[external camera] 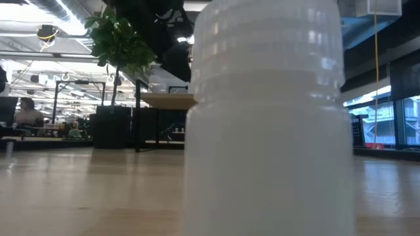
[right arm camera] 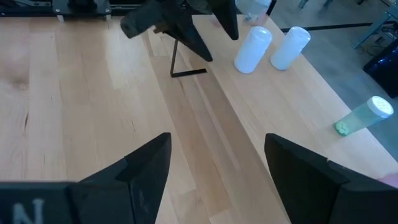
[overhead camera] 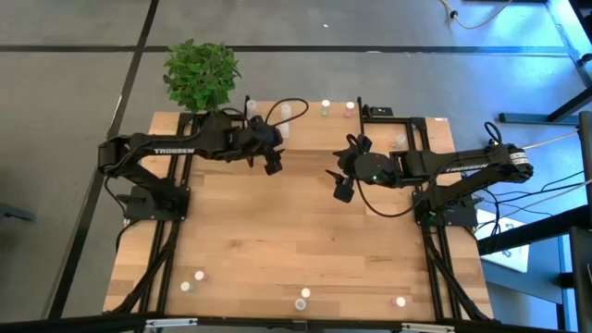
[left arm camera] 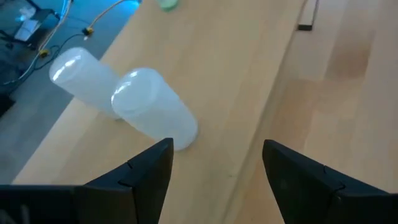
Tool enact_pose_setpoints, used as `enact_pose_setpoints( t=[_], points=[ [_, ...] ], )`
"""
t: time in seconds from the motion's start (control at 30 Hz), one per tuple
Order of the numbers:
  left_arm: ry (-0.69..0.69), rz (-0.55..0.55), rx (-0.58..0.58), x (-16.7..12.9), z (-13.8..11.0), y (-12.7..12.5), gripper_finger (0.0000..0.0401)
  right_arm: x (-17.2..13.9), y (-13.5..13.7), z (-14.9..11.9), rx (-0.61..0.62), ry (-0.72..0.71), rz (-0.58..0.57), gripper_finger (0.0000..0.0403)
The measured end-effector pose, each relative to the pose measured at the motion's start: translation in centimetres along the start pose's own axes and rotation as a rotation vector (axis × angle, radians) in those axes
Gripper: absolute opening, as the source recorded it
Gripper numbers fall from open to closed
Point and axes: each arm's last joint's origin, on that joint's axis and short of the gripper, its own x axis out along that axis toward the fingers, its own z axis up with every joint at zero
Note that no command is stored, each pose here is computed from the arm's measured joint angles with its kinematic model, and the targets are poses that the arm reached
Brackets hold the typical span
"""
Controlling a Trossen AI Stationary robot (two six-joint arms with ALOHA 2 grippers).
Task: Pick and place medicine bottles onto shelf by color
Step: Put the top white pill bottle on the shelf aligned with the other white pill bottle
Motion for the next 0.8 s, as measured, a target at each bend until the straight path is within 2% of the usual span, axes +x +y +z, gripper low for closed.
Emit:
enact_pose_setpoints(
  t=[0.6,0.8],
  points=[
    [-0.01,-0.058,0.002,2.1,-0.2,1.7,0.0241,0.0,0.0,0.1,0.006,-0.01,0.002,0.0261],
    [0.008,-0.012,-0.001,1.9,-0.2,1.2,0.0241,0.0,0.0,0.1,0.007,-0.012,0.001,0.0261]
  ],
)
